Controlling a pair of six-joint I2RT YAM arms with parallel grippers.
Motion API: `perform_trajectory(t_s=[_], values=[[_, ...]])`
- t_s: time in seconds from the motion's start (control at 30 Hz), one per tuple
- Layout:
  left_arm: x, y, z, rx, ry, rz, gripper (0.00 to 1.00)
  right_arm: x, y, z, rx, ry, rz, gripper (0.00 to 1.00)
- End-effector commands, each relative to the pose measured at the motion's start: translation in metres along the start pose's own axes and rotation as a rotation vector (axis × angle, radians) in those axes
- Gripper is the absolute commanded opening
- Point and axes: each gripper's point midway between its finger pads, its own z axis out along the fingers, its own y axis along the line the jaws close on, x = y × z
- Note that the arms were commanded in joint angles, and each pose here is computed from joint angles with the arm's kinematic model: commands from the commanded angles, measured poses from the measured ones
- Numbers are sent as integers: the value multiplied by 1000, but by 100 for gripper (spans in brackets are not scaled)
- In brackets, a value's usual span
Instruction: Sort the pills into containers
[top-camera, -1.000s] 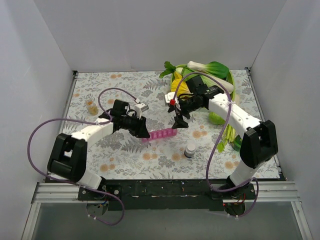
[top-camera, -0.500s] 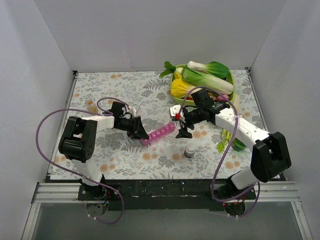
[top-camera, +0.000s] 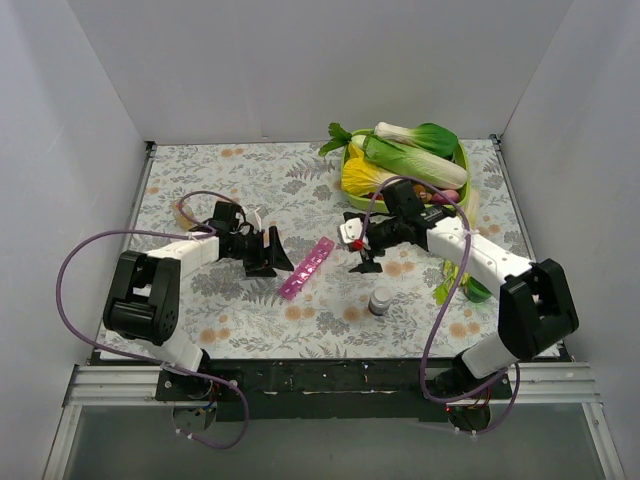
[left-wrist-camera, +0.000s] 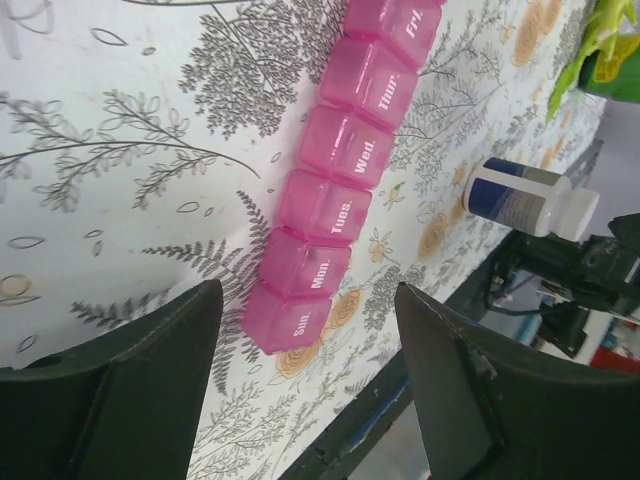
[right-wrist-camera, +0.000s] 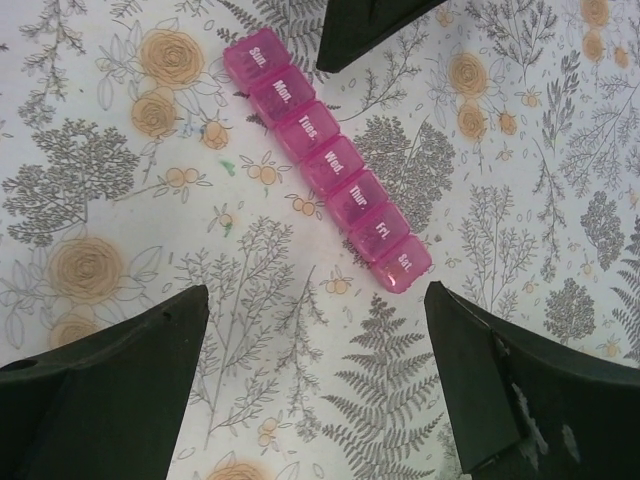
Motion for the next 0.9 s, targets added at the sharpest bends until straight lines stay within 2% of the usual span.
perform_trajectory(t_s=[0.0,0.07,0.17,0.2,0.3,0.33,0.4,0.5,0.6,0.67,0.87], values=[[-19,3,-22,-99,-110,122,70,-8,-23,9,-38,-33,-61,95],[-26,-3,-28,-103,-148,202,70,-11,-31,10,-38,-37,-105,95],[-21,-27,-25,-115,-178,505,71,-3,-34,16,-63,-18,-133,94],[-7,-43,-15,-100,-151,696,72,-4,-44,17,-57,-15,-138,93],[9,-61,-6,-81,-211,941,75,-6,-45,16,-79,-28,-96,91],[17,-53,-4,-91,-217,979,76,-6,-44,16,-80,-34,-86,91],[11,-51,0,-129,-264,1029,77,-10,-42,13,-65,-51,-79,90],[5,-33,6,-236,-266,1055,77,-6,-32,12,-52,-53,-73,91],[7,-23,9,-273,-254,1077,77,0,-24,11,-50,-48,-49,91],[3,-28,11,-256,-279,1100,76,4,-19,12,-54,-42,-28,91],[22,-19,29,-201,-182,1106,68,9,-20,14,-47,-29,-21,91]])
